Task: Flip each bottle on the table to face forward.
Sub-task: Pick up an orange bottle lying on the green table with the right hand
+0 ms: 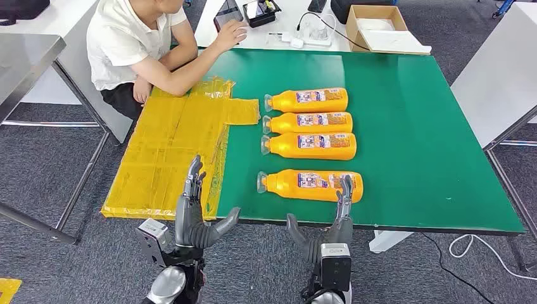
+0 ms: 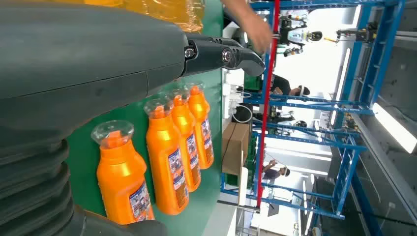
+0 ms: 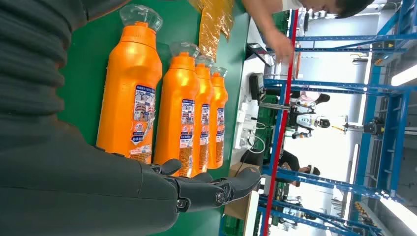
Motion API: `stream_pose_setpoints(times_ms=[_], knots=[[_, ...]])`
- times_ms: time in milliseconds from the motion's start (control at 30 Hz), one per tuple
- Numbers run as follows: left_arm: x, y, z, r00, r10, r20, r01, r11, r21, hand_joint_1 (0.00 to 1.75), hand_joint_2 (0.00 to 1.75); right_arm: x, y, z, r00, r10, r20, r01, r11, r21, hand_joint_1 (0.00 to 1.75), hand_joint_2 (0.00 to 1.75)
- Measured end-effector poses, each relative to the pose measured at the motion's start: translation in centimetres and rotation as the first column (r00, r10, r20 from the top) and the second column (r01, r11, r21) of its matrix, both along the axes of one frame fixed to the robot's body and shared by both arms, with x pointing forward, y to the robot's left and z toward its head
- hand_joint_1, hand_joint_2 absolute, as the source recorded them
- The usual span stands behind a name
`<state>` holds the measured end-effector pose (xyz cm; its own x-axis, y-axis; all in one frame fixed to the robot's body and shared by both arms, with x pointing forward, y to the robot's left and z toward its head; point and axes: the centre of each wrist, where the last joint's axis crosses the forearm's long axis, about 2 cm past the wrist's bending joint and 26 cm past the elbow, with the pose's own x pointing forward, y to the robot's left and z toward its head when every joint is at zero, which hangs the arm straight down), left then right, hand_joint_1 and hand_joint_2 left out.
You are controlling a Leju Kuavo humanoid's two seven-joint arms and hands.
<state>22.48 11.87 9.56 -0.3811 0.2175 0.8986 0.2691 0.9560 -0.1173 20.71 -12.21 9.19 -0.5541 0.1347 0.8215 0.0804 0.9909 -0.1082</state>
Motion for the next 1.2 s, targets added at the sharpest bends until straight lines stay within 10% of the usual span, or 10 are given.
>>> stream_pose_setpoints(times_ms=[800, 1200], knots=[[0.0, -0.8, -0.4, 0.999, -0.032, -0.001, 0.032, 0.999, 0.041, 0.00, 1.75, 3.2, -5.2, -1.2, 0.992, -0.110, 0.069, 0.129, 0.897, -0.423, 0.00, 1.75], [1.0, -1.5, 0.2, 0.997, -0.076, 0.010, 0.075, 0.997, 0.034, 0.00, 1.75, 10.2, -10.8, -1.0, 0.981, -0.188, 0.046, 0.156, 0.627, -0.763, 0.00, 1.75]])
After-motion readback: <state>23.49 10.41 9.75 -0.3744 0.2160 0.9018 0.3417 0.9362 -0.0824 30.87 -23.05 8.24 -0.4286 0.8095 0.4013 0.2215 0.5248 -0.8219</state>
